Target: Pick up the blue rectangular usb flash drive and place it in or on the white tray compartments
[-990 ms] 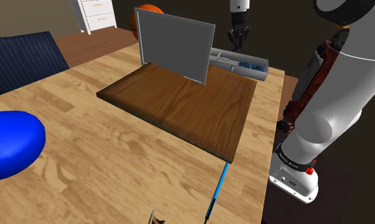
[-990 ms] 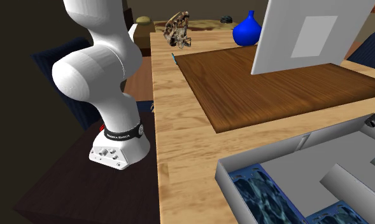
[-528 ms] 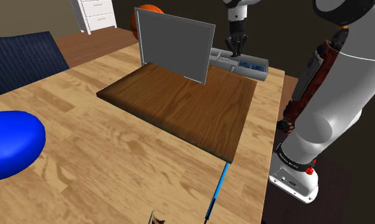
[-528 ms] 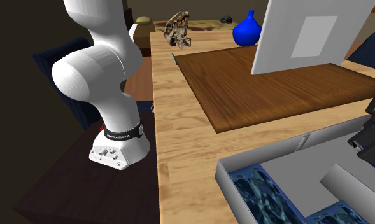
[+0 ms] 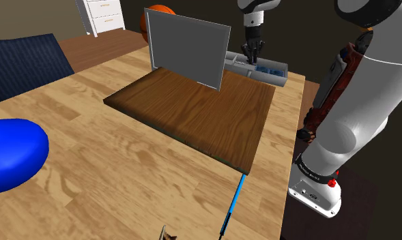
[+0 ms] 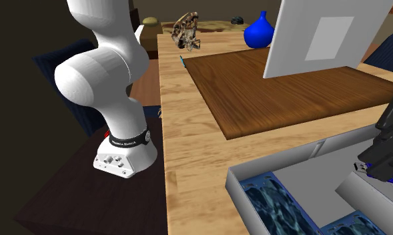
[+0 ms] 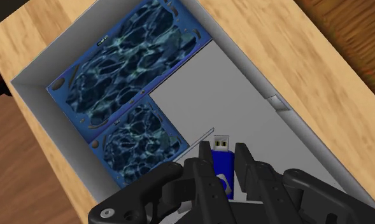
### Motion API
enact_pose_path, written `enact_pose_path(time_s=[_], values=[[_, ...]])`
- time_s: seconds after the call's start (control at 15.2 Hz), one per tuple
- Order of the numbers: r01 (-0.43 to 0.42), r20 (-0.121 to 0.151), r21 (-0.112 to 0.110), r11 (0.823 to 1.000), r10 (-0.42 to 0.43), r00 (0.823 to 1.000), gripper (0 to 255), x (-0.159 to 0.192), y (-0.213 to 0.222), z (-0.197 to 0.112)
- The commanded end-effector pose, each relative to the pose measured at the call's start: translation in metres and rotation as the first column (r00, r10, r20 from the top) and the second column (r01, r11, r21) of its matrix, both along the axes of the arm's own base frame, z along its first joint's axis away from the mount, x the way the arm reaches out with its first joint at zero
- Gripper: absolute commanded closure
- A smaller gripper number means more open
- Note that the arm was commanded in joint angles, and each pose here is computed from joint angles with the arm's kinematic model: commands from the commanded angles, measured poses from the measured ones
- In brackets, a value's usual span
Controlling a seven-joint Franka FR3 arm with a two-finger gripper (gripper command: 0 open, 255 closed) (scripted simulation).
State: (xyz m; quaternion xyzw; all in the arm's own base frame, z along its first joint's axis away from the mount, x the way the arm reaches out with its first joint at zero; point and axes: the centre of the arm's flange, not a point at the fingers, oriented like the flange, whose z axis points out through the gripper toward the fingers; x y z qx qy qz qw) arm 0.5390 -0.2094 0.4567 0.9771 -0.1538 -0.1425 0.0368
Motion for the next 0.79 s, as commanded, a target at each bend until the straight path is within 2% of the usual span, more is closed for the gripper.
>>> enact_pose_path(time_s=[0.0,0.07,0.13,0.46,0.73], values=[[-0.001,0.000,0.001,1.000,0.001,1.000,255,0.000,0.000,0.000],[-0.001,0.000,0.001,1.000,0.001,1.000,255,0.000,0.000,0.000],[-0.001,0.000,0.000,1.000,0.001,1.000,0,0.000,0.000,0.000],[-0.001,0.000,0.001,1.000,0.001,1.000,0,0.000,0.000,0.000],[-0.001,0.000,0.001,1.000,0.001,1.000,0,0.015,0.002,0.047]])
